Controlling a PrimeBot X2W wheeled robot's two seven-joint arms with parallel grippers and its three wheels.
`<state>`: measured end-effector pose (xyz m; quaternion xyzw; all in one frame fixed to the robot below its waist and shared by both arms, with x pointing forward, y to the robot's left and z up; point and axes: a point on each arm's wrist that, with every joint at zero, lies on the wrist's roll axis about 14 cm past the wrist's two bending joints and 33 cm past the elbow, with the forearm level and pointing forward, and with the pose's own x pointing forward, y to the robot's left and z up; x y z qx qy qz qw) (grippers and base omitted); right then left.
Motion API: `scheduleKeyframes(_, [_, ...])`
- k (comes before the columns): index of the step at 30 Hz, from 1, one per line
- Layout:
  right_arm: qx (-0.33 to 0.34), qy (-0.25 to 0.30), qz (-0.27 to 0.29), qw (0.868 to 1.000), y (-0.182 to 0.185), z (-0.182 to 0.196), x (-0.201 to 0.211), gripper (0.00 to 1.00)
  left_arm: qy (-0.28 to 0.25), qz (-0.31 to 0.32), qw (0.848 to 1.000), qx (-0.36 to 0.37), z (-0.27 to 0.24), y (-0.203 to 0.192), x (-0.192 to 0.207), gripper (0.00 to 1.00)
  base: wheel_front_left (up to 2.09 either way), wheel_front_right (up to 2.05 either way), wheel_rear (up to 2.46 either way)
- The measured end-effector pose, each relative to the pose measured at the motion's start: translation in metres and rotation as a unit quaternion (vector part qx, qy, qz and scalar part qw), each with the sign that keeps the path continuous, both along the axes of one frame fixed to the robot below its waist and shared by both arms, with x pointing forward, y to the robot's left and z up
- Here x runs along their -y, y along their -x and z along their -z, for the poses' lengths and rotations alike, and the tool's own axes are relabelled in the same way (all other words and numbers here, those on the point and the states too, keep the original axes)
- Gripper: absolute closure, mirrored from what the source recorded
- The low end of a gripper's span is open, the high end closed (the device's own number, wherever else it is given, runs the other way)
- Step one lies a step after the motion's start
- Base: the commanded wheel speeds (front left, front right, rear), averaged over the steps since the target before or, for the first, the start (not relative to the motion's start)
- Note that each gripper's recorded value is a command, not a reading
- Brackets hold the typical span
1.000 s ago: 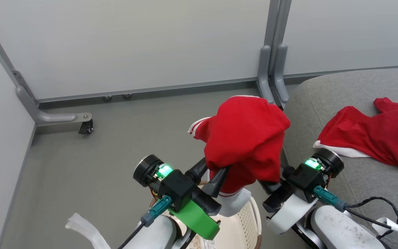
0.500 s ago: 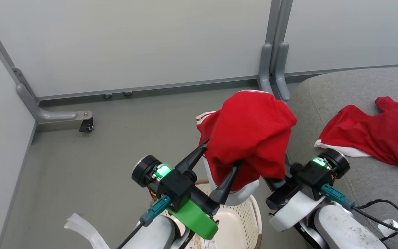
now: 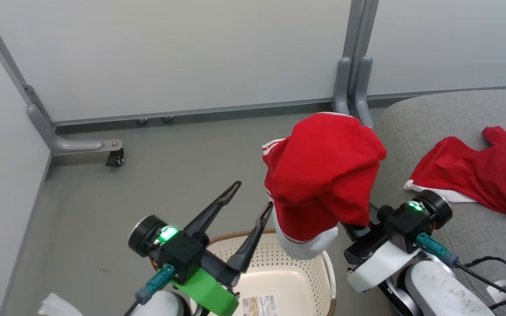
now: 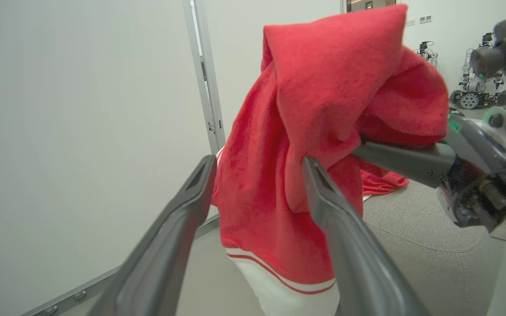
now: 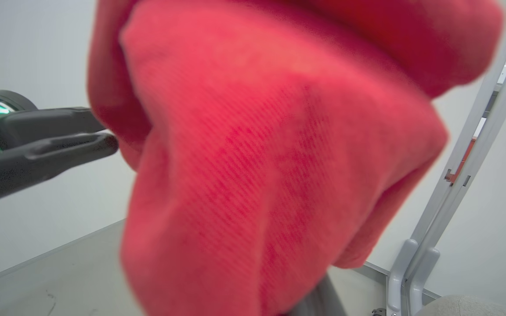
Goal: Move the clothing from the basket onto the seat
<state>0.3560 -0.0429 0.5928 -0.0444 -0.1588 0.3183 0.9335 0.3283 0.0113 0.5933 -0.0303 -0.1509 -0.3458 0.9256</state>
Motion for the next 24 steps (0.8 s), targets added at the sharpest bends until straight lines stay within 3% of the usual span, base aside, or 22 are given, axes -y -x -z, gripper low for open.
scheduleKeyframes(6, [0.002,-0.005,0.003,1.0,0.0,-0.002,0.001,1.0,0.001,-0.085,0.996,-0.035,0.023,-0.01,-0.055,0.0,0.0,0.0,0.0])
scheduleKeyframes(13, [0.001,-0.013,0.009,1.0,-0.001,-0.002,0.003,1.0,0.033,-0.191,0.979,-0.069,0.042,-0.012,-0.115,0.0,0.0,0.0,0.0])
scheduleKeyframes(24, [-0.003,-0.025,0.018,1.0,0.0,-0.002,0.006,1.0,0.033,-0.254,0.959,-0.126,0.083,0.006,-0.145,0.0,0.0,0.0,0.0])
